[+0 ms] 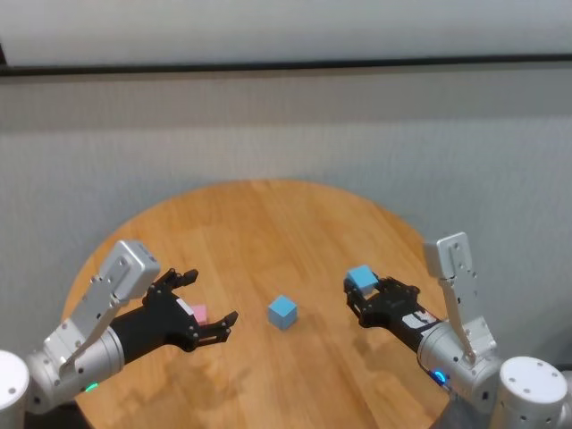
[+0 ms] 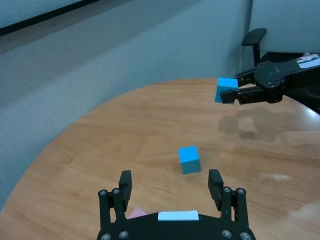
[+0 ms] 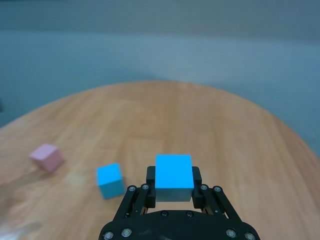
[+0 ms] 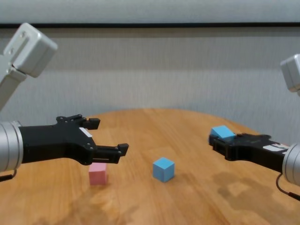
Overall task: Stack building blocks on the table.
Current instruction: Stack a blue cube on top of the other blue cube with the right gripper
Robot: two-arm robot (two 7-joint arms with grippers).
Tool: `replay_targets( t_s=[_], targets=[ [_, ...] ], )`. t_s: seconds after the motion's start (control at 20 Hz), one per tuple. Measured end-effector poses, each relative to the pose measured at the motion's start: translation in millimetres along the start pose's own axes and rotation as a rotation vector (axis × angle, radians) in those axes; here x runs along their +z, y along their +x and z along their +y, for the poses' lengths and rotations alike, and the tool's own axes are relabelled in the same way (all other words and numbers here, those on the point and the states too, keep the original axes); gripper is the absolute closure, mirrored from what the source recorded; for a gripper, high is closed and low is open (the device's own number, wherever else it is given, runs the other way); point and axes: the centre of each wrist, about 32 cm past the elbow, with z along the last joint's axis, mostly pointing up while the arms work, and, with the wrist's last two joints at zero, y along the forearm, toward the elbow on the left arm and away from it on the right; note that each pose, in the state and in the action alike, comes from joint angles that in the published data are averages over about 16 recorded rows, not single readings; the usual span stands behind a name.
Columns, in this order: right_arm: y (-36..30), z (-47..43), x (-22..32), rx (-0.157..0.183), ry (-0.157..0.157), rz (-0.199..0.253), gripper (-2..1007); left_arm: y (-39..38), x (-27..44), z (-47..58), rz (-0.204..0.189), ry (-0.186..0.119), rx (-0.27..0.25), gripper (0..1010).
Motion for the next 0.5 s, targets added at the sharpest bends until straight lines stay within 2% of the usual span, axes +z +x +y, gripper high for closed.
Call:
replay_targets(
  t_s=[0.25, 0.5],
  targets=[
    [12.9, 5.5, 3.9, 0.129, 0.043, -0.048, 635, 0.0, 0.0, 0.0, 0.000, 0.000, 0.000, 7],
    [22.0, 14.1, 4.4, 0.230, 0.055, -0.073, 635, 0.0, 0.0, 0.0, 0.000, 0.000, 0.000, 7]
  ],
)
